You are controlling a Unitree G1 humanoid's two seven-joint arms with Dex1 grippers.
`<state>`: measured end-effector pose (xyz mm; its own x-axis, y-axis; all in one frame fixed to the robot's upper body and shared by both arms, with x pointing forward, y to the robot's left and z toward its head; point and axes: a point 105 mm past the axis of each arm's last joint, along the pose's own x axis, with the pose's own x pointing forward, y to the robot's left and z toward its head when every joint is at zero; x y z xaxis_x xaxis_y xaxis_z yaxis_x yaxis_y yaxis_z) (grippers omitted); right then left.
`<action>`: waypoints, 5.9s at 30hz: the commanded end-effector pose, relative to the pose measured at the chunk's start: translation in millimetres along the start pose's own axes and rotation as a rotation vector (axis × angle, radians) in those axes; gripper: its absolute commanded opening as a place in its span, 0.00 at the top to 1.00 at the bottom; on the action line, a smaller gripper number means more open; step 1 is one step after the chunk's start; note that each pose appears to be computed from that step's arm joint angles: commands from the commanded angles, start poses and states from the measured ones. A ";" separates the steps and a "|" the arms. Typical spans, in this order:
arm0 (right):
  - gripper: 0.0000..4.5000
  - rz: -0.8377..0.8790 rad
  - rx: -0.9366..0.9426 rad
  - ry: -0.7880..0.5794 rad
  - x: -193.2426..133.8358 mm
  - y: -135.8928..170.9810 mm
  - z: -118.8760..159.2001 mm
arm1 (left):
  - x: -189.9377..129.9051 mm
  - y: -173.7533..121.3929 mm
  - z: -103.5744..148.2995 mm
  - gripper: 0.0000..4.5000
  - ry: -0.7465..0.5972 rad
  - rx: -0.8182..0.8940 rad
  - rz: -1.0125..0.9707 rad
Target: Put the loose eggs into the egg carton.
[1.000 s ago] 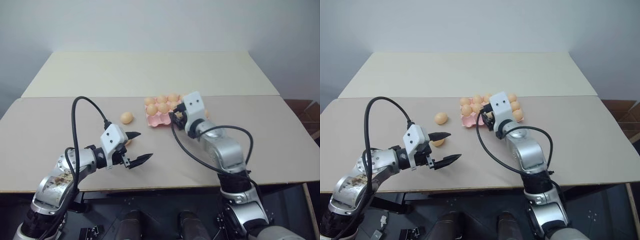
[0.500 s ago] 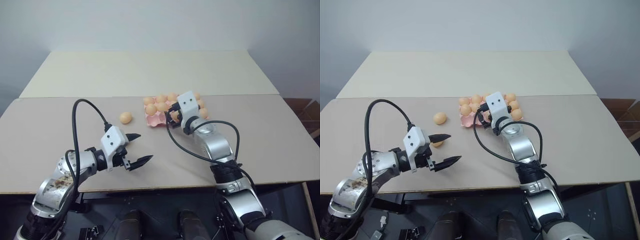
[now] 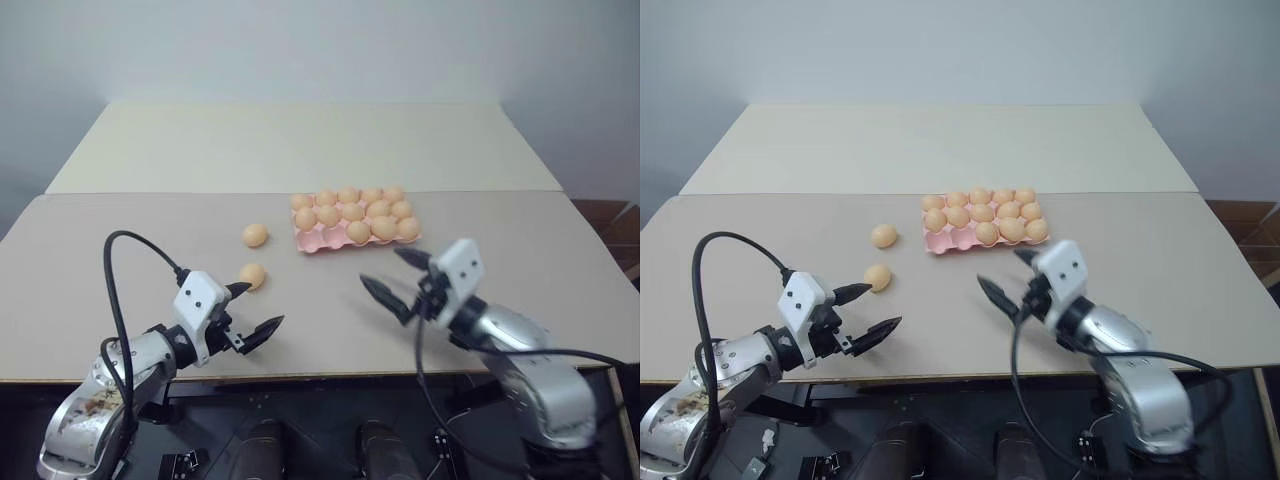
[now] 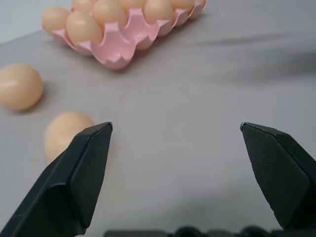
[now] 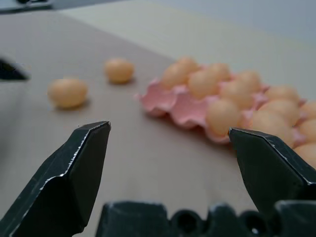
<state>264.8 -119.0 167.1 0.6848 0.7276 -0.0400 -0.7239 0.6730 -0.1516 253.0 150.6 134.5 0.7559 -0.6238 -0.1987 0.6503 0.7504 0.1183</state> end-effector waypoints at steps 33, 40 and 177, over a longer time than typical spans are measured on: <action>0.00 0.200 -0.152 -0.008 -14.7 24.3 30.5 | 60.2 47.3 -2.8 0.62 0.146 -0.166 0.302; 0.00 0.166 -0.162 -0.008 -16.4 17.9 32.8 | 79.1 32.6 46.3 0.67 -0.018 -0.063 0.244; 0.00 -0.197 -0.101 -0.002 1.0 -5.4 34.4 | 89.1 63.6 96.9 0.01 -0.274 0.113 0.259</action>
<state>264.5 -106.6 187.3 0.7613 0.6423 -0.0884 -0.6450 0.7365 -0.2039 382.4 107.6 201.2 0.8675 -0.4963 0.0350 0.4717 0.8427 0.2596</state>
